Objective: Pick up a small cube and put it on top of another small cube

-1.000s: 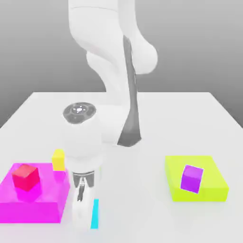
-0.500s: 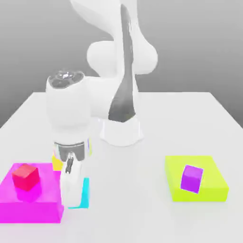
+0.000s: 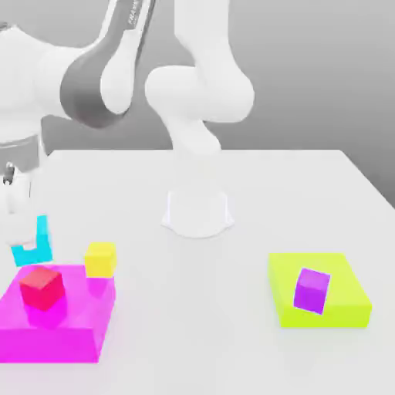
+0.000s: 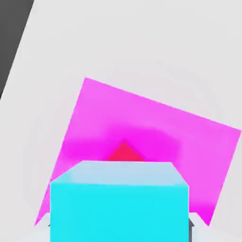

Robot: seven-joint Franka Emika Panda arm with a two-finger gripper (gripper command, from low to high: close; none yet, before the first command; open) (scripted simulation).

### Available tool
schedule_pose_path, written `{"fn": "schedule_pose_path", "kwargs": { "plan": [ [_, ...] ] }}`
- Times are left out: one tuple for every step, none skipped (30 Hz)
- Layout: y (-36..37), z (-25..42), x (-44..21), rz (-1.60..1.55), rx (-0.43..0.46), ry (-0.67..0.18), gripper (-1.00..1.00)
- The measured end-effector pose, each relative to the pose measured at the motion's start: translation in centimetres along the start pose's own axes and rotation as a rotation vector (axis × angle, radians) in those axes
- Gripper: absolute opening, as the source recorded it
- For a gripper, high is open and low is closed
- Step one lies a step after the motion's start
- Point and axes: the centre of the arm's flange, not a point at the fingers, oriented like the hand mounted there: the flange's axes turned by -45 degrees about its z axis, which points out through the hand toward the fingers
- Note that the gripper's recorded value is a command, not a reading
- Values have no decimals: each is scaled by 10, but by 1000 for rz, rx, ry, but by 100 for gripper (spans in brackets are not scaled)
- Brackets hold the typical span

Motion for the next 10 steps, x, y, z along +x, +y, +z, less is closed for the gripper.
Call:
{"fn": "schedule_pose_path", "kwargs": {
  "plan": [
    [0, 9, 0, -1, 0, 0, 100],
    [-1, 9, -1, -4, 0, 0, 100],
    [-1, 9, -2, -6, 0, 0, 100],
    [-2, 9, -2, -8, 0, 0, 100],
    [-2, 9, -2, -9, 0, 0, 100],
    [-3, 9, -3, -9, 0, 0, 100],
    [-2, 14, -3, -9, -1, 0, 100],
    [-2, 8, -2, -7, -2, 0, 100],
    [-1, -2, -1, -6, -2, 0, 100],
    [0, -15, 0, -3, -2, 0, 100]
  ]
}}
